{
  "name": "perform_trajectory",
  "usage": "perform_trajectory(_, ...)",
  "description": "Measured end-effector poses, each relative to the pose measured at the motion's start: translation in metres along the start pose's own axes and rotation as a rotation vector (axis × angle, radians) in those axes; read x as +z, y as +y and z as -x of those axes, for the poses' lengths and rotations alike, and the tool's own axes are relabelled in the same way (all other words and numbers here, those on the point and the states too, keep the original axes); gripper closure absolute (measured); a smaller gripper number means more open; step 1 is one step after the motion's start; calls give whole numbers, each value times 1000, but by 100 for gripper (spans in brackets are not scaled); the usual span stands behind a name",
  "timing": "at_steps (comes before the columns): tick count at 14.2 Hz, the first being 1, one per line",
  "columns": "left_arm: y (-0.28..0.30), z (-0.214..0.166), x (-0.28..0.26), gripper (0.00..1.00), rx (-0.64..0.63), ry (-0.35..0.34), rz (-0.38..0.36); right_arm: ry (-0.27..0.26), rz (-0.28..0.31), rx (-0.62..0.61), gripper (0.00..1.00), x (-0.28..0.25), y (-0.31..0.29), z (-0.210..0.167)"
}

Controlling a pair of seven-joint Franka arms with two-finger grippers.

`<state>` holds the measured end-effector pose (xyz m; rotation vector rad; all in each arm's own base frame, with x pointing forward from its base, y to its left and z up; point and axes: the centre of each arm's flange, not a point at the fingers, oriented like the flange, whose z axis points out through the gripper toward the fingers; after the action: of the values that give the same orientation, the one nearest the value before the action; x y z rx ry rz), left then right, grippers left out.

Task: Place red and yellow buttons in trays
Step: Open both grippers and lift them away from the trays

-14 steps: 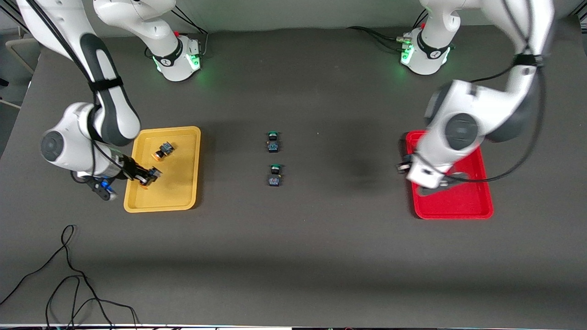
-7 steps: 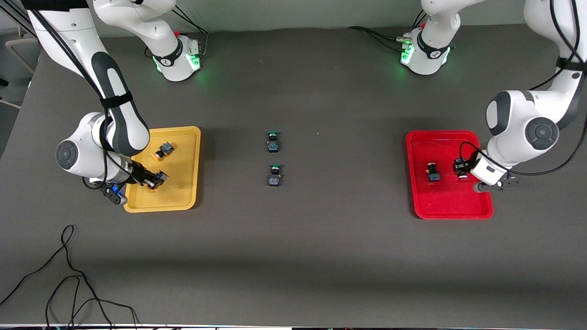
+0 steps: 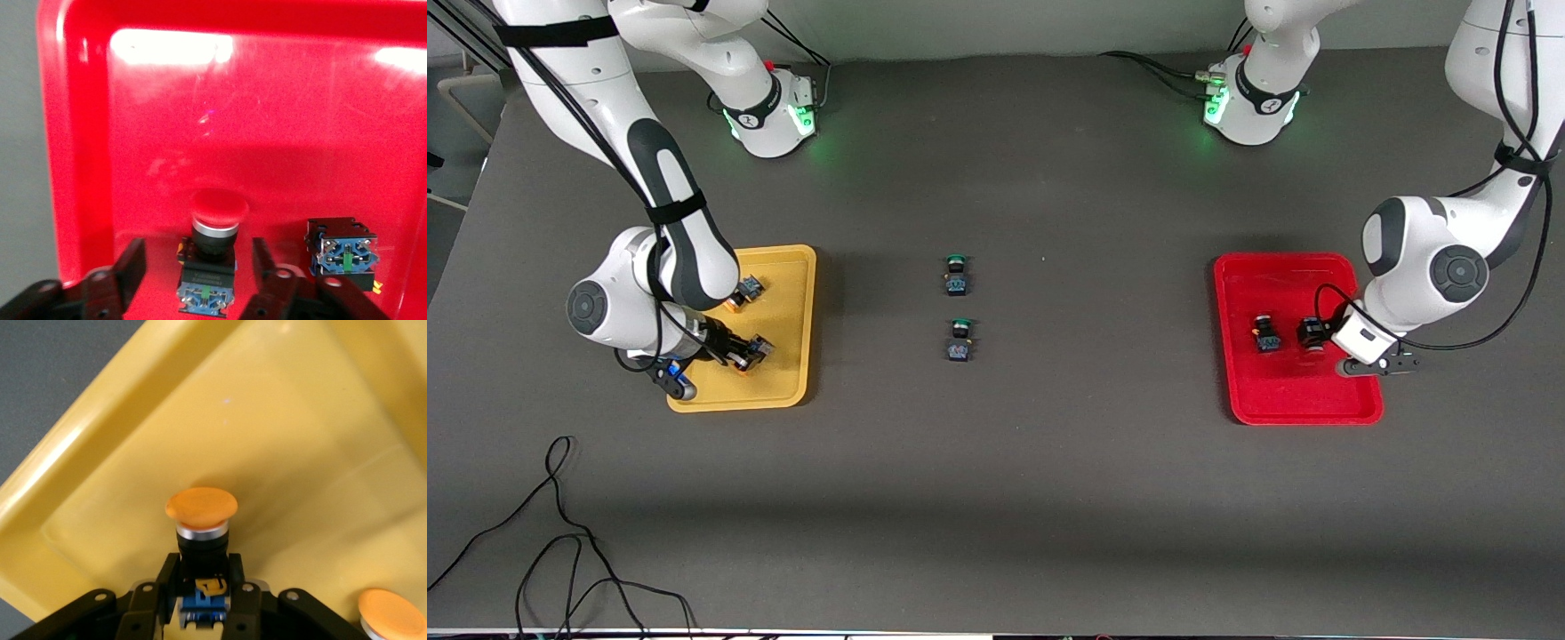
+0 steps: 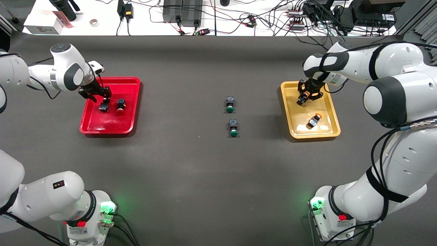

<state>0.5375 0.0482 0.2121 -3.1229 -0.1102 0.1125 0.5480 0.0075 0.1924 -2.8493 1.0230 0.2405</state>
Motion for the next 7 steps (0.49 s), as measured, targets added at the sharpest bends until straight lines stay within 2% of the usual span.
perform_trajectory(2, -2, -11, -28, 1, 0, -19, -24, 15, -25, -7, 39, -16, -8, -3)
perform_trajectory(4, -3, -21, -72, 0, 0, -38, -58, 38, -73, -23, 19, -61, -15, -5)
perform_trajectory(6, 2, -25, -124, 0, 4, -63, -88, 98, -83, -88, 1, -128, -11, -9)
perform_trajectory(7, 6, -25, -150, 0, 8, -85, -89, 134, -70, -131, 0, -164, -7, -8)
